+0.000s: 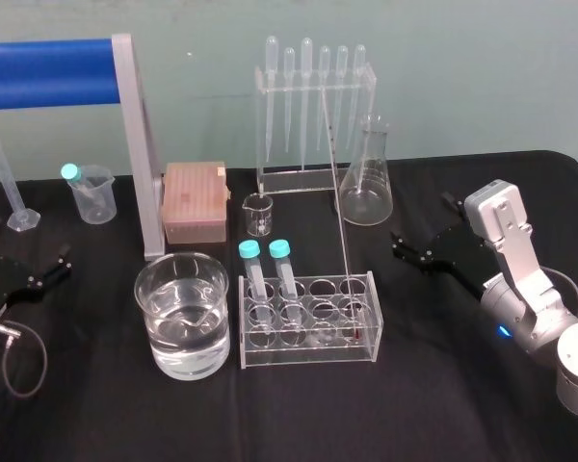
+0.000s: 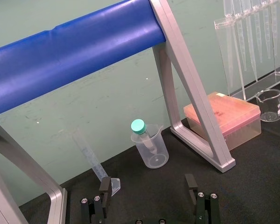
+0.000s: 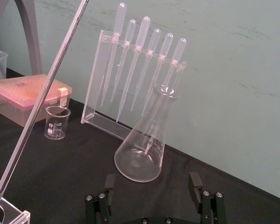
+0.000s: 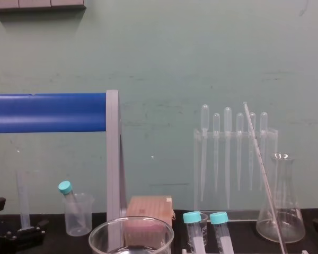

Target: Hold the thermometer with one hand and immerse one end into the beaker, then reinsert it into the test tube rack.

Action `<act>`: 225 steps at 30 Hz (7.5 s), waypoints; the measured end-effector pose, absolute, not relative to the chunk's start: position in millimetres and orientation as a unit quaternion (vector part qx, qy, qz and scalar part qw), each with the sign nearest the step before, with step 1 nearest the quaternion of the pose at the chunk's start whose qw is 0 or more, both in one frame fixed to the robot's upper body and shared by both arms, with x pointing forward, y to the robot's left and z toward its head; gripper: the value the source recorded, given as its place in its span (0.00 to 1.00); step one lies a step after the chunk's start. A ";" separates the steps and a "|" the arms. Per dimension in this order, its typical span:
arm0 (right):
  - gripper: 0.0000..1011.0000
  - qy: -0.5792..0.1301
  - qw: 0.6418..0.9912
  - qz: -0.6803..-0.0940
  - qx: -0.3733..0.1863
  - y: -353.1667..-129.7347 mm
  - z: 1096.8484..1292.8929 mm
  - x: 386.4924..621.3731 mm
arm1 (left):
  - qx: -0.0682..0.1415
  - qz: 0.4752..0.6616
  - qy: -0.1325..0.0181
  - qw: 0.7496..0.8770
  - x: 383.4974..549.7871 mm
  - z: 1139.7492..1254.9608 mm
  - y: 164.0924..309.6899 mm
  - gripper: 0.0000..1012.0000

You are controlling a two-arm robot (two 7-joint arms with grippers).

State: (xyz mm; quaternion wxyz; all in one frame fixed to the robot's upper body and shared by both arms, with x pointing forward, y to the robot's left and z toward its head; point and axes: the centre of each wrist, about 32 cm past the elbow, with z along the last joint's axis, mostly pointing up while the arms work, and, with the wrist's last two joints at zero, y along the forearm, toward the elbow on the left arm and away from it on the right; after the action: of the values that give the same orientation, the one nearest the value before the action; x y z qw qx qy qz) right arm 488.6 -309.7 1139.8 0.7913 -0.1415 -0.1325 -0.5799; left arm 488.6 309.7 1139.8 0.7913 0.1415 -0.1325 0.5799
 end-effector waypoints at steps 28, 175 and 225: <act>0.99 -0.132 0.791 -0.580 -0.141 -309.7 1139.8 488.6 | 0.142 0.580 -0.132 0.791 488.6 1139.8 309.7 1.00; 0.99 0.063 0.838 -0.537 0.076 -223.4 1201.1 524.6 | 0.141 0.580 -0.132 0.791 488.6 1139.8 309.7 1.00; 0.06 0.063 0.837 -0.538 0.077 -223.2 1201.1 524.6 | 0.142 0.580 -0.132 0.791 488.6 1139.8 309.7 1.00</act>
State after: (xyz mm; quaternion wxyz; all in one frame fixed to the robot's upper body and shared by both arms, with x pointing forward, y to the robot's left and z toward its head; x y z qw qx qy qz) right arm 524.6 -223.2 1201.1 0.8371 0.0768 0.0630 -0.5380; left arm 488.6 309.7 1139.8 0.7913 0.1415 -0.1325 0.5799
